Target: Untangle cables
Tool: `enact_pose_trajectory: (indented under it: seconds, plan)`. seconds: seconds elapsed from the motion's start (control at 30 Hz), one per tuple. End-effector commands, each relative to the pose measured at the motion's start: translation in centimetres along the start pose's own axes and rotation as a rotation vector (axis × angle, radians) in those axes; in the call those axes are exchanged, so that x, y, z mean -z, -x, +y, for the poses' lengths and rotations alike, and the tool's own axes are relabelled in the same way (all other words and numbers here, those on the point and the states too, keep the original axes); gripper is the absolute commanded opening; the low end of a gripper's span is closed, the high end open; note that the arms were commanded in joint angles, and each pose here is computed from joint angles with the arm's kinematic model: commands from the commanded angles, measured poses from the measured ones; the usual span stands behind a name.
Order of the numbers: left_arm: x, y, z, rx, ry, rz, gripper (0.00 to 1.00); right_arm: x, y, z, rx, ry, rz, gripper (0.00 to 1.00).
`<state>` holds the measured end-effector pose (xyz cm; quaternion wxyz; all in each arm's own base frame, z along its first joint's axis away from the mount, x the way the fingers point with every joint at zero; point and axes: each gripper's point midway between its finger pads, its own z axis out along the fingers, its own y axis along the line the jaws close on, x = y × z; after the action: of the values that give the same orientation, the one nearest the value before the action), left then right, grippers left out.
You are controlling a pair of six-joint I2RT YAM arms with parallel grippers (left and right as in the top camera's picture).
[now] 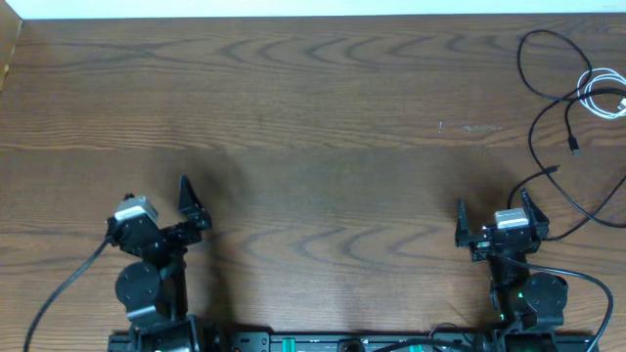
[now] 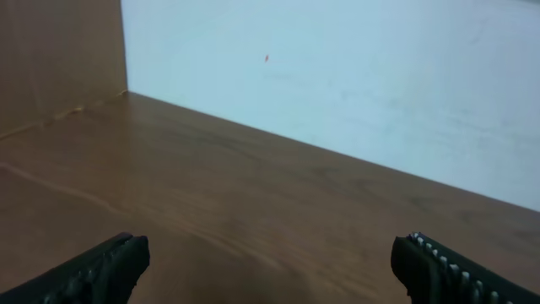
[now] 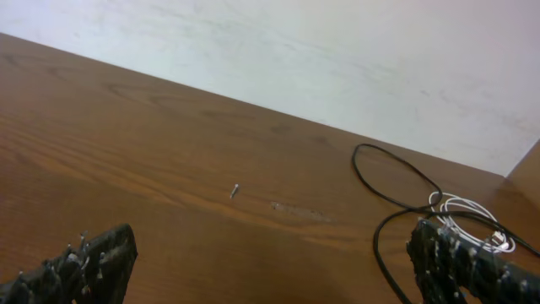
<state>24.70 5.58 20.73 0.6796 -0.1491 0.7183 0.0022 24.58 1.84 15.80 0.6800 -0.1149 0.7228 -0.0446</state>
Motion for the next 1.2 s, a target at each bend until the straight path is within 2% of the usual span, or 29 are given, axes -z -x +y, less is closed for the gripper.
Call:
enact_pose_trajectory:
  seconds: [0.0, 0.47, 0.7, 0.77, 1.17]
  plan:
    - [0.3, -0.4, 0.1, 0.000, -0.004, -0.027, 0.98, 0.0, 0.0, 0.1, -0.002, 0.005, -0.002, 0.99]
    - [0.5, -3.8, 0.9, 0.000, 0.000, -0.041, 0.98, 0.0, 0.0, 0.1, -0.002, 0.005, -0.002, 0.99]
    - [0.3, -5.2, 1.2, 0.001, 0.008, 0.003, 0.98, 0.0, 0.0, 0.1, -0.002, 0.005, -0.002, 0.99]
    - [0.4, -6.7, 1.5, 0.005, 0.020, 0.067, 0.98, 0.0, 0.0, 0.1, -0.002, 0.005, -0.002, 0.99]
    - [0.4, -6.8, 1.5, 0.005, 0.022, 0.072, 0.98, 0.0, 0.0, 0.1, -0.002, 0.005, -0.002, 0.99]
